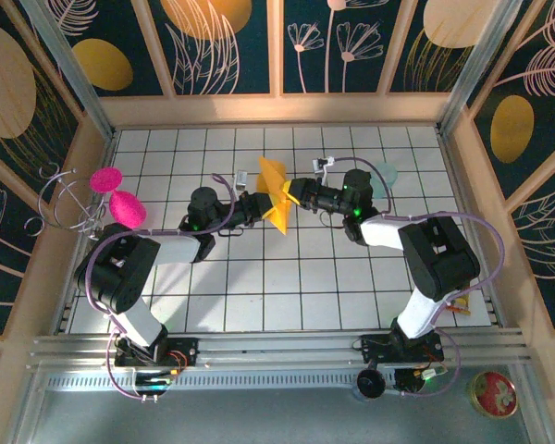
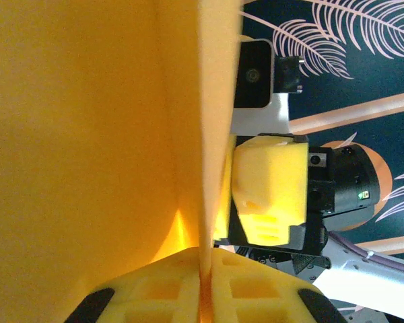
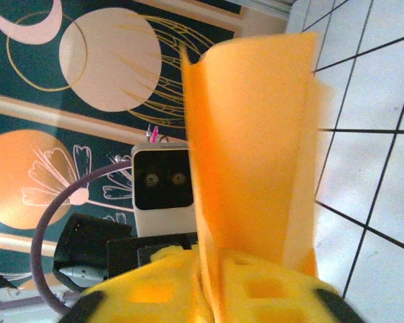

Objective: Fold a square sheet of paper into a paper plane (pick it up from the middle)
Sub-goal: Turn over the paper at the center of the table.

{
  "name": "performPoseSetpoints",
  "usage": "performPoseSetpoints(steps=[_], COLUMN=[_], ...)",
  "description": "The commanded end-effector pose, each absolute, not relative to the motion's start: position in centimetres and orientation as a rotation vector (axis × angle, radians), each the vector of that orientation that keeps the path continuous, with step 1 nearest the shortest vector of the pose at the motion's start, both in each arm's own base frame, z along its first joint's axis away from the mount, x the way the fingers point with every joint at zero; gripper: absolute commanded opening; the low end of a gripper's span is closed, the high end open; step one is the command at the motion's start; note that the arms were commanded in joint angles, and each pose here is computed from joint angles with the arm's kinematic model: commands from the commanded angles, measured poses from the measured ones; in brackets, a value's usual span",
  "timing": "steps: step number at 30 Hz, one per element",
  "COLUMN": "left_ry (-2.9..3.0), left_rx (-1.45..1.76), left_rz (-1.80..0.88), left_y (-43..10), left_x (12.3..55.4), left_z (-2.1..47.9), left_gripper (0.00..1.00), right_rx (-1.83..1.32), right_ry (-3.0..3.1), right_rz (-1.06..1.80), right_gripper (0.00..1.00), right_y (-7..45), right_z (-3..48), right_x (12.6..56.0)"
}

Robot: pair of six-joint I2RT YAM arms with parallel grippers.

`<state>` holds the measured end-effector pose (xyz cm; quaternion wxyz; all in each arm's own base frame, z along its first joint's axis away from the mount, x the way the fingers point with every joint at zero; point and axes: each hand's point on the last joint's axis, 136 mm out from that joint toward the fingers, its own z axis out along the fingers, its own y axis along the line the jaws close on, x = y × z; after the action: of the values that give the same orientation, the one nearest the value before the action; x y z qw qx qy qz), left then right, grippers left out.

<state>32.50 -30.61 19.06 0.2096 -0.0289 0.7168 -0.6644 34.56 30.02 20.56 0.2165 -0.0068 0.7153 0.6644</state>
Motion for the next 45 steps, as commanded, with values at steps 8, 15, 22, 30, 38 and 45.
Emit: performPoseSetpoints(steps=[8, 15, 22, 30, 38, 45], left_ry=[2.125, 2.318, 2.442, 2.566, 2.600, 2.601], left_rx=[-0.030, -0.005, -0.057, 0.043, 0.107, 0.168], left_rz=[-1.550, -1.057, -0.517, 0.146, 0.374, 0.545], left_y=[-30.0, -27.0, -21.8, -18.6, -17.6, -17.7], left_x=[34.2, 36.6, 38.9, 38.8, 37.5, 37.0], left_z=[16.5, 14.5, 13.4, 9.4, 6.3, 3.7], left_gripper=[0.06, 0.05, 0.05, 0.05, 0.04, 0.04], right_rx=[0.089, 0.151, 0.189, 0.207, 0.208, 0.213], right_ry=[2.072, 2.100, 2.087, 2.128, 2.132, 2.137], right_rz=[1.386, 1.114, 0.992, 0.990, 1.016, 1.021], right_gripper=[0.52, 0.56, 0.57, 0.57, 0.57, 0.57], right_y=[24.4, 20.3, 18.6, 18.7, 19.0, 19.0], right_z=[19.0, 18.7, 18.7, 17.1, 16.7, 16.5], right_x=[36.8, 37.9, 38.0, 37.9, 37.8, 37.8])
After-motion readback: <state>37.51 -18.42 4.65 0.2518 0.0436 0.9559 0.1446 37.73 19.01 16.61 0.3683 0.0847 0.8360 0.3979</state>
